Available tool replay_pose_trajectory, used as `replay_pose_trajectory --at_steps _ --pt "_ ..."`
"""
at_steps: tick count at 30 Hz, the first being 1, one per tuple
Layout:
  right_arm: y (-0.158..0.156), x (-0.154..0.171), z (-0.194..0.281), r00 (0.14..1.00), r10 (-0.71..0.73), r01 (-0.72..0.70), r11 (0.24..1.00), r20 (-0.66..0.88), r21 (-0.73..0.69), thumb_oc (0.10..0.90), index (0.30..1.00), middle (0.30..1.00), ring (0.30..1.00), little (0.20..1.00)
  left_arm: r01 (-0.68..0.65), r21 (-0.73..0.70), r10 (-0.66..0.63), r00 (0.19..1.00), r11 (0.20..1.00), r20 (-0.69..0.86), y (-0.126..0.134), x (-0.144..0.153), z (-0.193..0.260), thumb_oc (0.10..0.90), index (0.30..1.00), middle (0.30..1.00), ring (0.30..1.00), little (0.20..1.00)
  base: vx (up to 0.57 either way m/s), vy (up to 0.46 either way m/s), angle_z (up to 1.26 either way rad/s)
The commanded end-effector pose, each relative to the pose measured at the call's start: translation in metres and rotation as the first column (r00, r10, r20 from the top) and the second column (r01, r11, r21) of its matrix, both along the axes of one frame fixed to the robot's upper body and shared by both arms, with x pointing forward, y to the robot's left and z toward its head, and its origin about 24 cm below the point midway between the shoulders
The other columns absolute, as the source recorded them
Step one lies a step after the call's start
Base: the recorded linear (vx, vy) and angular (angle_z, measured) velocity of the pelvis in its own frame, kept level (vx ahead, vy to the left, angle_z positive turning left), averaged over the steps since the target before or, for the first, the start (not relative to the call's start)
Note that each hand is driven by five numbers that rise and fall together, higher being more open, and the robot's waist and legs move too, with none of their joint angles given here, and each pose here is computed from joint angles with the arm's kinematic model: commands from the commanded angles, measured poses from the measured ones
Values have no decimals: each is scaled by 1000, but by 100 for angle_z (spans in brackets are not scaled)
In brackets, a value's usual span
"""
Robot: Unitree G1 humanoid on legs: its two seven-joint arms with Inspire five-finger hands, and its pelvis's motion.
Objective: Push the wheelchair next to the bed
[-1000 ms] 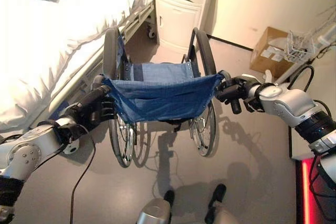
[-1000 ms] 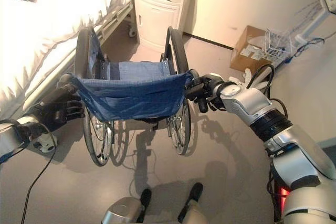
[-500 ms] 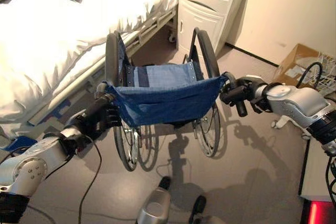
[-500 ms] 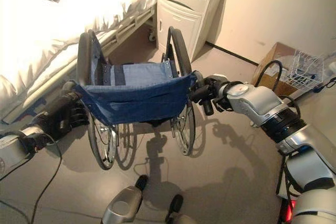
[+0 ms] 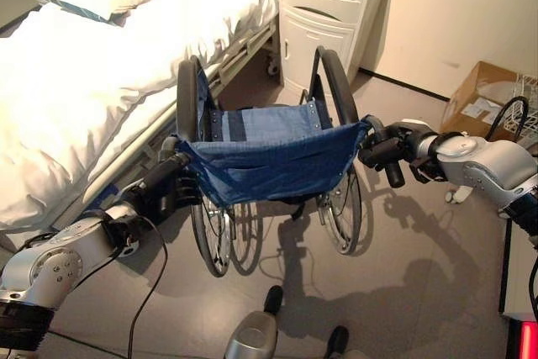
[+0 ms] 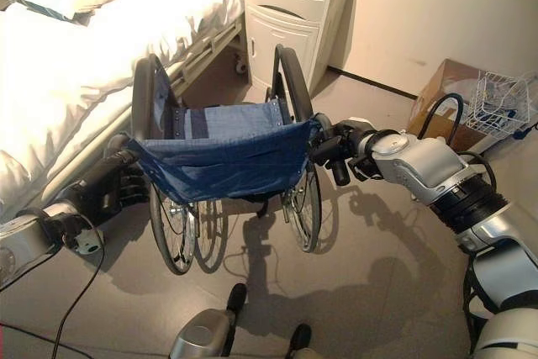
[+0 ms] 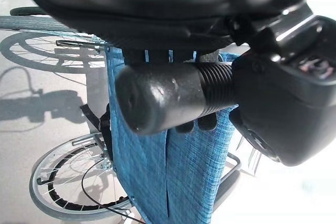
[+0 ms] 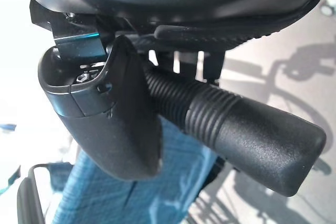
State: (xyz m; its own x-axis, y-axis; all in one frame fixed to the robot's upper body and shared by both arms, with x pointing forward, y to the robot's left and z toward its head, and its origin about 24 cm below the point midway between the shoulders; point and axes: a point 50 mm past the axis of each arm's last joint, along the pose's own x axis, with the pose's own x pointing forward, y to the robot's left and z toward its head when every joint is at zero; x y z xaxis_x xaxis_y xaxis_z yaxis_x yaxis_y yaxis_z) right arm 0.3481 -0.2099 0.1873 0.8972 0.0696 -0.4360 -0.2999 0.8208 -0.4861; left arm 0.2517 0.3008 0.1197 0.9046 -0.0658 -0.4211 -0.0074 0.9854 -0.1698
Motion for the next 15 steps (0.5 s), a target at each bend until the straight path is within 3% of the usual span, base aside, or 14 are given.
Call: replay_pose_trajectory --at_steps 1,2,3,15 --pt "31 -3 51 948 184 -200 979 261 35 519 479 479 479 479 -137 16 126 945 990 302 21 29 69 609 613 613 613 613 0 0 0" --pt "30 -3 52 947 181 -197 980 264 35 643 665 665 665 665 -139 20 127 944 990 303 21 30 69 800 900 900 900 900 0 0 0" --pt "30 -4 53 947 175 -192 981 269 37 800 900 900 900 900 -140 23 127 944 990 303 22 30 70 800 900 900 900 900 0 0 0" --pt "16 -7 59 948 100 -122 991 303 53 800 900 900 900 900 -235 118 181 919 965 350 37 22 81 800 900 900 900 900 4 -11 -1"
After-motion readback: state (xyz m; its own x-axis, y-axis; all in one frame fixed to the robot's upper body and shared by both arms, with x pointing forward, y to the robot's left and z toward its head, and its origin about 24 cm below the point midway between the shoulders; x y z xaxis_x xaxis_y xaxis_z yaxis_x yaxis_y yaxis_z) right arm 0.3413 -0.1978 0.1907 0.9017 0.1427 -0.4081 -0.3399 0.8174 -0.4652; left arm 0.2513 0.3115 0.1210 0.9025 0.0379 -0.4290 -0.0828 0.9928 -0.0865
